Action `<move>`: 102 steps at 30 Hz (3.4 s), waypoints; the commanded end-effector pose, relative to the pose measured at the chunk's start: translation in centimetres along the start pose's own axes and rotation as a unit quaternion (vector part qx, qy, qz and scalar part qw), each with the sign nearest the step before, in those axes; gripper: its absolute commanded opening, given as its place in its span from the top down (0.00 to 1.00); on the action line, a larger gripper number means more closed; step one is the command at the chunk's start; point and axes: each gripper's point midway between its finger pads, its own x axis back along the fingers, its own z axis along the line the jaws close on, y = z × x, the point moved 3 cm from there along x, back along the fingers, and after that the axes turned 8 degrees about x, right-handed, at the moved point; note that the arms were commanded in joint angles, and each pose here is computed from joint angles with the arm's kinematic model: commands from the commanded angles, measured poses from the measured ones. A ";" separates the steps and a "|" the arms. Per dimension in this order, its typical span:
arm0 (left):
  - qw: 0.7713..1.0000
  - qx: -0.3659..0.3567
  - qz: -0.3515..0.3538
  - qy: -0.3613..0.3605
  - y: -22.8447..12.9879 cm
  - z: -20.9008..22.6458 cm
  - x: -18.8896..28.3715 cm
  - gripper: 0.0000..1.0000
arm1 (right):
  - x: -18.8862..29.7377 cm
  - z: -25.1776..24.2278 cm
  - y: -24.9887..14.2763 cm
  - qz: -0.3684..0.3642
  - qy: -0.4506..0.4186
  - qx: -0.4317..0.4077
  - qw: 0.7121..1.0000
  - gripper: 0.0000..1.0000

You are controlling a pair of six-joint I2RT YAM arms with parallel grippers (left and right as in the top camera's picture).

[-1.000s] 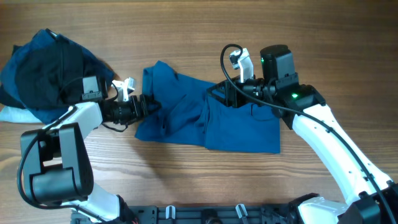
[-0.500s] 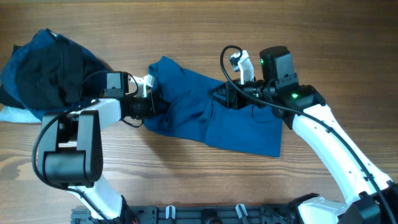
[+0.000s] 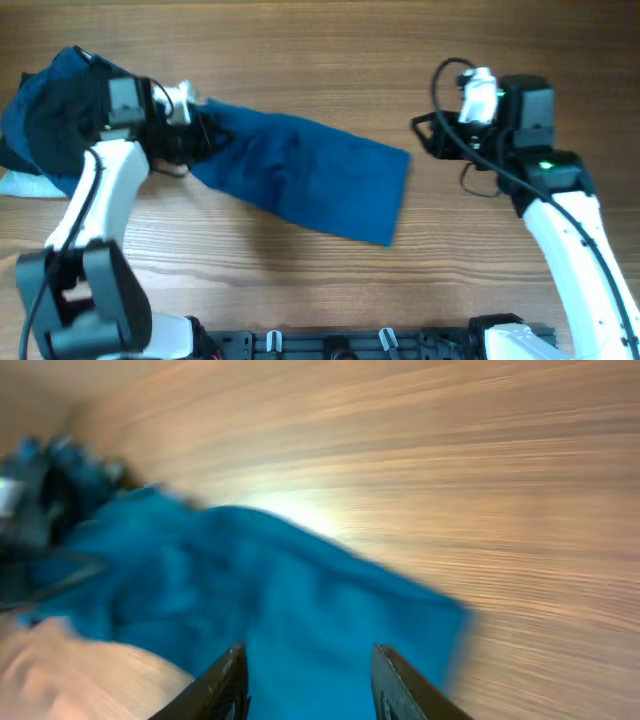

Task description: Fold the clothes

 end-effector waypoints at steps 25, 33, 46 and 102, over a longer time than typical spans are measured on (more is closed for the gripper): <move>0.943 -0.284 0.117 0.125 -13.3 -11.9 -10.7 0.12 | 1.7 -2.9 0.1 -0.008 -0.044 -0.041 0.998 0.59; 0.956 -0.247 0.056 0.147 -8.0 -12.0 -6.9 0.34 | 1.0 -1.3 -0.4 0.008 -0.001 -0.011 1.000 0.59; 0.965 -0.221 0.142 0.011 -9.7 -12.1 -14.1 0.96 | -1.3 0.0 -1.4 0.043 0.017 -0.008 0.999 0.60; 0.977 -0.106 0.093 0.159 -4.4 -2.6 -6.1 0.09 | -2.5 -0.1 -4.3 0.091 0.017 -0.037 0.995 0.59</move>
